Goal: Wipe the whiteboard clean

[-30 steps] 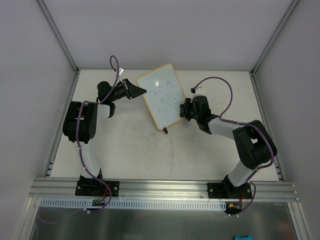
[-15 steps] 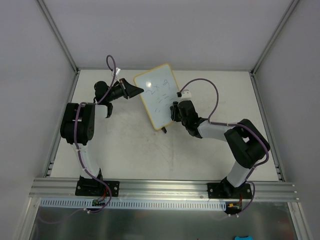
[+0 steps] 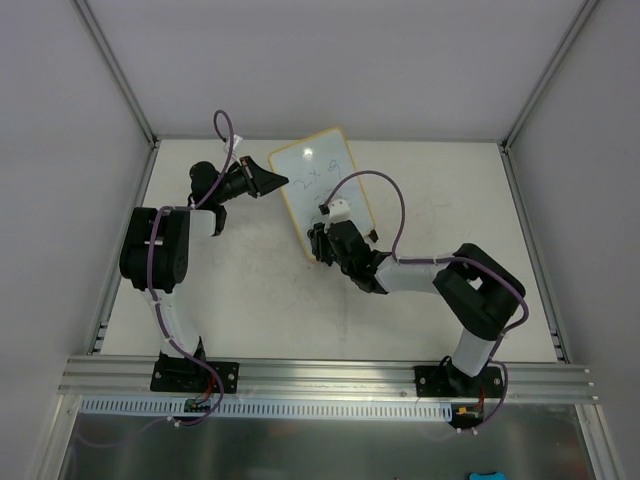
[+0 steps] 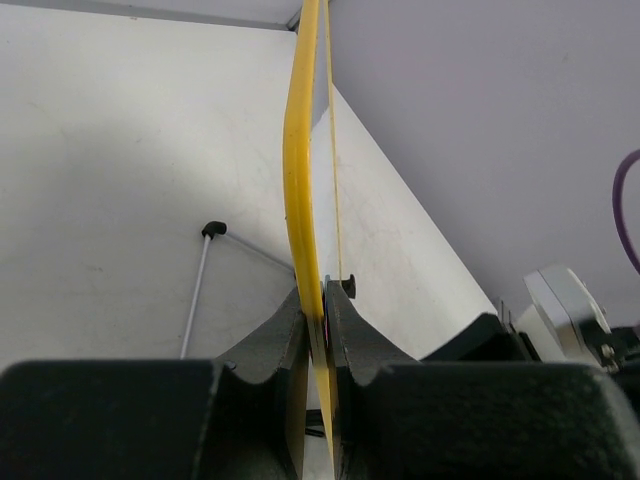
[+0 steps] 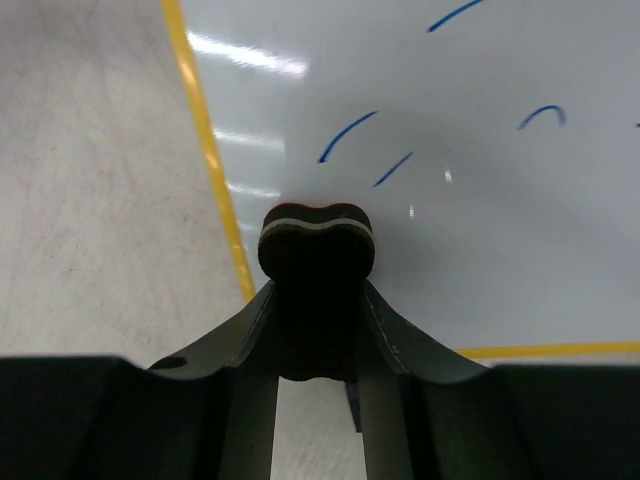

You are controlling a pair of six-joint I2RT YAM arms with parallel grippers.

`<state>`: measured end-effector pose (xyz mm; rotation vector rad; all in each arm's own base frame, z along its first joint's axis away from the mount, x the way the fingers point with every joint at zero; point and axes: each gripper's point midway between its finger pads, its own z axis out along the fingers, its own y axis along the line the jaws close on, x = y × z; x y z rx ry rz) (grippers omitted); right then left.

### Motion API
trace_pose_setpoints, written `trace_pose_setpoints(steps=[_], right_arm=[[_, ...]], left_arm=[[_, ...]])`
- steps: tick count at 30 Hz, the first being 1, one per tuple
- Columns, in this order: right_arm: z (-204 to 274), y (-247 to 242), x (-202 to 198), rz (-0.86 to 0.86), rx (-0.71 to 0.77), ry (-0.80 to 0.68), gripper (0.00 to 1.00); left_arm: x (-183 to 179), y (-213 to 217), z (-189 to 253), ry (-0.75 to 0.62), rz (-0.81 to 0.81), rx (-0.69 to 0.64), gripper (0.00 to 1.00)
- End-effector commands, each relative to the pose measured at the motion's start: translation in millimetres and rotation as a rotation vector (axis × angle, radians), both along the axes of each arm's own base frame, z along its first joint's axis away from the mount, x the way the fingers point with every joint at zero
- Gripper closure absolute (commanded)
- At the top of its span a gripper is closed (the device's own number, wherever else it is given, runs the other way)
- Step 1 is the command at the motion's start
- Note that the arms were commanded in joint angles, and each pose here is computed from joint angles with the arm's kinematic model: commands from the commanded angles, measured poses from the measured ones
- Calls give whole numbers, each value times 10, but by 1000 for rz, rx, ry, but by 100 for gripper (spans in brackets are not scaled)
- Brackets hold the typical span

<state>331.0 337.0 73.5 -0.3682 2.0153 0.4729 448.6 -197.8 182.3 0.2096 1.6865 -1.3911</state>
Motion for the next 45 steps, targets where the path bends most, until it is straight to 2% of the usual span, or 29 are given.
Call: trace_pose_setpoints(steps=[1,12,16,19,29,33,40,45], right_arm=[[68,328,-147,74,48,-50,100],[296,170,48,23,32,-90,100],[301,44,127,7,-1,-52,100],[289,-74,206,-8,-42,-94,100],[142,-636,503,-227,-97,-114,100],[134,-885,555,-341,-159,-145,100],[98,-1157,555,-441,-233,-163,100],[65,-1105,523,-375,-184,-127,100]], left_arm=[[-88,-120,199,-148,-16,43,100],[-109,-151,192,-151,-42,44,100],[-123,-151,218,-160,-45,45,100],[-130,-158,210,-158,-48,46,100],[-133,-163,225,-163,-54,46,100],[-140,-164,231,-164,-57,46,100],[-144,-167,240,-165,-60,45,100],[-144,-168,255,-168,-62,45,100]])
